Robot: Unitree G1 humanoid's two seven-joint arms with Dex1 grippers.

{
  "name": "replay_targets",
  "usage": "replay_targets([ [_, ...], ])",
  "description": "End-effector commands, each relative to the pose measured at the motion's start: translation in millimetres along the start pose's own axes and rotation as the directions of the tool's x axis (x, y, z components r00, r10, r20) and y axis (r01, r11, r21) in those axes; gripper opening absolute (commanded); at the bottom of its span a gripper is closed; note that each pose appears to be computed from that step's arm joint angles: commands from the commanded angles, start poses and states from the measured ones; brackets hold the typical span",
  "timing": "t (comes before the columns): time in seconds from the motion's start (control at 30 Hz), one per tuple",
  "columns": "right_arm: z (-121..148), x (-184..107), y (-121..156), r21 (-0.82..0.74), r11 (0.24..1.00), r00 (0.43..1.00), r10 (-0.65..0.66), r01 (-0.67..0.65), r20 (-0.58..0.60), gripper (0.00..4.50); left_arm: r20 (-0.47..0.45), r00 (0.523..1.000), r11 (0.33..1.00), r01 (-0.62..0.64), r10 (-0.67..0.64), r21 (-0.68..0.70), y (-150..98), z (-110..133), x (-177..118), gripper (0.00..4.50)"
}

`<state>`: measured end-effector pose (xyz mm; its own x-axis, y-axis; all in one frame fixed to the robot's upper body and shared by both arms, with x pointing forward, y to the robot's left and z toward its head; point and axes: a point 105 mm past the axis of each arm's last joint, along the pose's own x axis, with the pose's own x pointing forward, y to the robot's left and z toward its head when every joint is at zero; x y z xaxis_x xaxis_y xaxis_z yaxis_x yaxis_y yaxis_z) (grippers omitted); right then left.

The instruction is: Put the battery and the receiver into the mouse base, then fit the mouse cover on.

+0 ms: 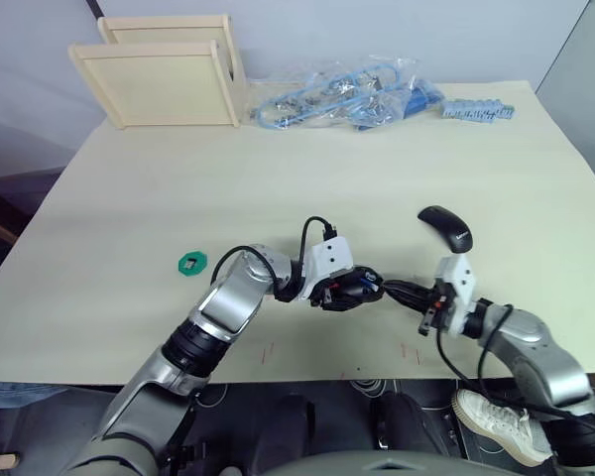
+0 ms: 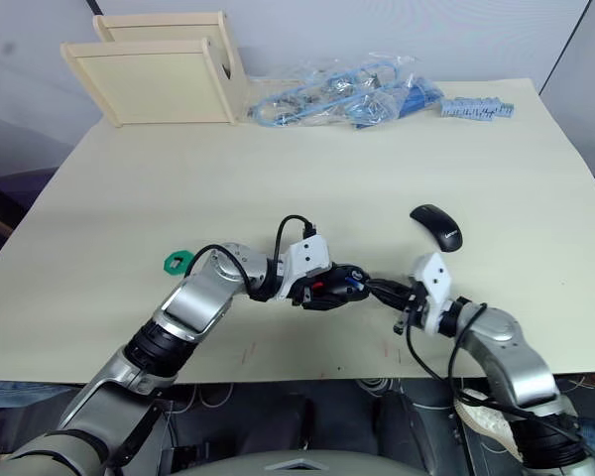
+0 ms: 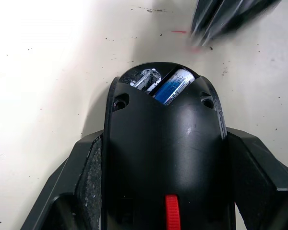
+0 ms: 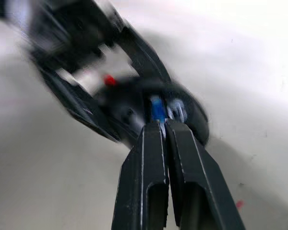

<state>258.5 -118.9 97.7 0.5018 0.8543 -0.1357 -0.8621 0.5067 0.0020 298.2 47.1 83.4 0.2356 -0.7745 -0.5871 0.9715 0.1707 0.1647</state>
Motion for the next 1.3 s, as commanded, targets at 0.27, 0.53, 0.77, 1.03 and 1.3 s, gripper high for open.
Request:
replay_targets([
  [0.27,25,-70,-7,-0.14,0.989,0.997,0.04,-0.048,-0.062,4.14,-0.007,0.999,0.999,0.046,-0.045,0.017,-11,0,5,2.91],
  [0.53,27,-87,-2,-0.141,0.989,0.998,0.047,-0.053,-0.049,4.42,0.005,0.999,0.999,0.042,-0.042,0.014,-11,0,3,2.91],
  [0.77,26,-99,-2,-0.146,0.988,0.999,0.037,-0.042,-0.036,4.5,0.065,0.996,0.998,0.055,-0.054,-0.018,-14,7,-4,4.2],
  [1.03,31,-91,-2,-0.16,0.985,0.998,0.06,-0.062,-0.015,4.5,0.15,0.989,0.999,0.007,0.0,-0.048,-11,12,-31,4.37],
  [1.3,38,-80,-1,-0.185,0.978,0.995,0.099,-0.094,0.017,4.5,0.201,0.965,0.978,-0.136,0.166,-0.155,-8,-6,-91,4.37],
])
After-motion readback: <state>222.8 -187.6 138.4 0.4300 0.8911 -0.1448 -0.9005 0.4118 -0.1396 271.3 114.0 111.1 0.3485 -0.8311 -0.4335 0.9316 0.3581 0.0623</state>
